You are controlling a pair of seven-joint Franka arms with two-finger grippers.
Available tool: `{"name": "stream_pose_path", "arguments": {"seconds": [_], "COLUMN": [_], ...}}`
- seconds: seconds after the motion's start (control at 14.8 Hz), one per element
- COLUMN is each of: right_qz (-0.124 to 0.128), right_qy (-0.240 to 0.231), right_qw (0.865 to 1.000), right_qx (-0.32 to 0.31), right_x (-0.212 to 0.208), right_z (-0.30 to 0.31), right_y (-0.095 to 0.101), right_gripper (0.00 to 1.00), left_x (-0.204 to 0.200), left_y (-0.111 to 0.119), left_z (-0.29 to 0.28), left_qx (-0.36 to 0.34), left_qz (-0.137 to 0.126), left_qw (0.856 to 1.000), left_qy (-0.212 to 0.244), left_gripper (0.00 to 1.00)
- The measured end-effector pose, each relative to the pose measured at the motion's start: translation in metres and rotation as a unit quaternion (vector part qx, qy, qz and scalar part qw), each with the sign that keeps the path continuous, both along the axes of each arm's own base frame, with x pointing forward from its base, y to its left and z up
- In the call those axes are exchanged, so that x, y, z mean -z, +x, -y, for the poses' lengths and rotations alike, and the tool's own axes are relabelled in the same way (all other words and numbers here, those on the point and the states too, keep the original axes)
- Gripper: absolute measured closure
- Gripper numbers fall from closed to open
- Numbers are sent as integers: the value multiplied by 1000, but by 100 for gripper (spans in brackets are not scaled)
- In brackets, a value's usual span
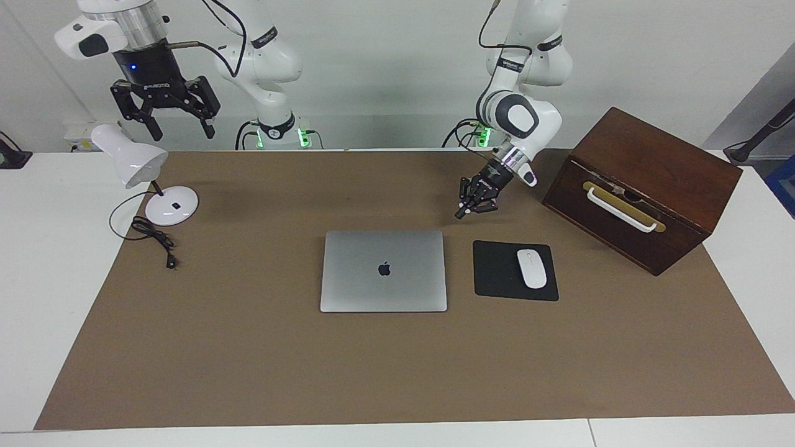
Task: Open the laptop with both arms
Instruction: 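Move the left gripper to the near corner of the silver laptop, then hold the laptop's near corner steady with the left gripper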
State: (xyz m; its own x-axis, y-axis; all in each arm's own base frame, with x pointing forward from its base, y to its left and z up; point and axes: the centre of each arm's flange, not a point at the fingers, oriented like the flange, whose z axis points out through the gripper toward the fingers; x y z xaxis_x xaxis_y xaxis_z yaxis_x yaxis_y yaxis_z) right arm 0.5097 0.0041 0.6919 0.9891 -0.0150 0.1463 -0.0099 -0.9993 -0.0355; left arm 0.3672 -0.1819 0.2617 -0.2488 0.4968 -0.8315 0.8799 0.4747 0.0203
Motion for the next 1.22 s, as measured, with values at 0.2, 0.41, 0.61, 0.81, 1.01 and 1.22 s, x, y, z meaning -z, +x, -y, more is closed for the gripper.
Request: {"name": "stream_pose_path", "arguments": {"seconds": [0.2, 0.41, 0.61, 0.81, 1.01, 1.22], "right_qz": [0, -2, -5, -7, -8, -8], "right_qy": [0, 0, 0, 0, 0, 0], "right_qw": [1000, 1000, 1000, 1000, 1000, 1000], "right_qx": [1, 1, 1, 1, 1, 1], "right_x": [0, 0, 1, 1, 2, 2], "right_z": [1, 2, 1, 1, 1, 1], "right_y": [0, 0, -1, -1, -2, -2], "right_gripper": [0, 0, 0, 0, 0, 0], "left_x": [11, 24, 27, 24, 27, 30], "left_y": [0, 2, 12, 20, 25, 27], "left_z": [5, 9, 12, 16, 19, 20], "left_qx": [2, -2, -9, -18, -23, -26], "left_qz": [11, 18, 18, 22, 19, 17], "left_qw": [1000, 1000, 999, 999, 999, 999], "left_qy": [-13, -21, -25, -33, -37, -37], "left_gripper": [99, 99, 99, 99, 99, 99]}}
